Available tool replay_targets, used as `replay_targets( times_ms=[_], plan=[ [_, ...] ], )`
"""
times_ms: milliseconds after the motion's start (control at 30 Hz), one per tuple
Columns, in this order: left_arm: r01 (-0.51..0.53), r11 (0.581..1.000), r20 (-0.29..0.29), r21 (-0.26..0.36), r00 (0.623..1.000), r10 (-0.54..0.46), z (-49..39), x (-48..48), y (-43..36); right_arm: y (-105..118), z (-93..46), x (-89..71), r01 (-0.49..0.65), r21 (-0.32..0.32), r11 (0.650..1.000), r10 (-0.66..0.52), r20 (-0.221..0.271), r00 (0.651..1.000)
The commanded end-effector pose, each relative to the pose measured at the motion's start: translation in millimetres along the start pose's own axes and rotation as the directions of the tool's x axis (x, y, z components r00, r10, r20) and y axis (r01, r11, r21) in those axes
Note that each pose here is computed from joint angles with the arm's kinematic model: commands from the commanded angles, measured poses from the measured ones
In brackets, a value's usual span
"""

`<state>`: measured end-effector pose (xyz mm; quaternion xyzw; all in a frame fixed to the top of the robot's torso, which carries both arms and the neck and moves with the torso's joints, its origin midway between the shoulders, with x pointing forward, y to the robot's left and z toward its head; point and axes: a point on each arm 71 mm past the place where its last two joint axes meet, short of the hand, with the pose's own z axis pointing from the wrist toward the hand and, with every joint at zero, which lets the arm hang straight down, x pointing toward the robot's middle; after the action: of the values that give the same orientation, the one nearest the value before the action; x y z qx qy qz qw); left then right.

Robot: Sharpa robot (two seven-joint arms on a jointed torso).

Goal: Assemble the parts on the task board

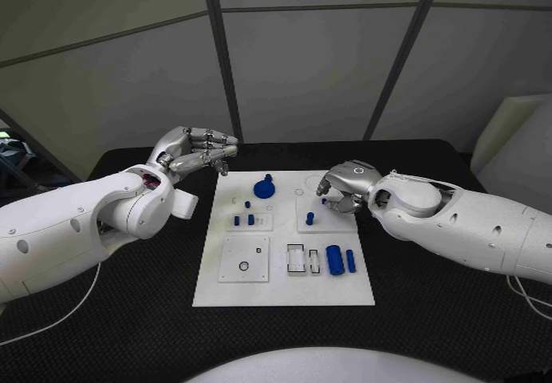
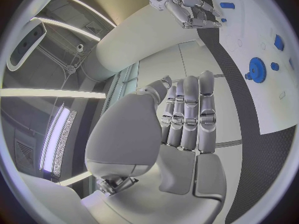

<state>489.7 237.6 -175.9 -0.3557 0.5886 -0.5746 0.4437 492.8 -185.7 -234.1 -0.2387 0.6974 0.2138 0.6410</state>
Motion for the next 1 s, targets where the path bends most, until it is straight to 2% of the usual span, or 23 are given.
replay_targets(
  times_ms=[33,567,1000],
  plan=[
    [0.025,0.999,-0.003,0.023,1.0,-0.025,0.2,1.3,-2.1,0.4,1.0,2.5,0.008,-0.017,1.0,-0.008,-0.026,1.0],
    [0.023,1.0,0.001,0.014,1.0,-0.023,0.8,-2.5,0.0,0.5,6.1,5.7,-0.018,-0.015,1.0,0.017,-0.041,0.999],
    [0.023,1.0,0.0,0.013,1.0,-0.023,0.4,-3.3,0.1,-2.2,9.2,10.6,-0.027,0.001,1.0,0.027,-0.089,0.996]
  ],
)
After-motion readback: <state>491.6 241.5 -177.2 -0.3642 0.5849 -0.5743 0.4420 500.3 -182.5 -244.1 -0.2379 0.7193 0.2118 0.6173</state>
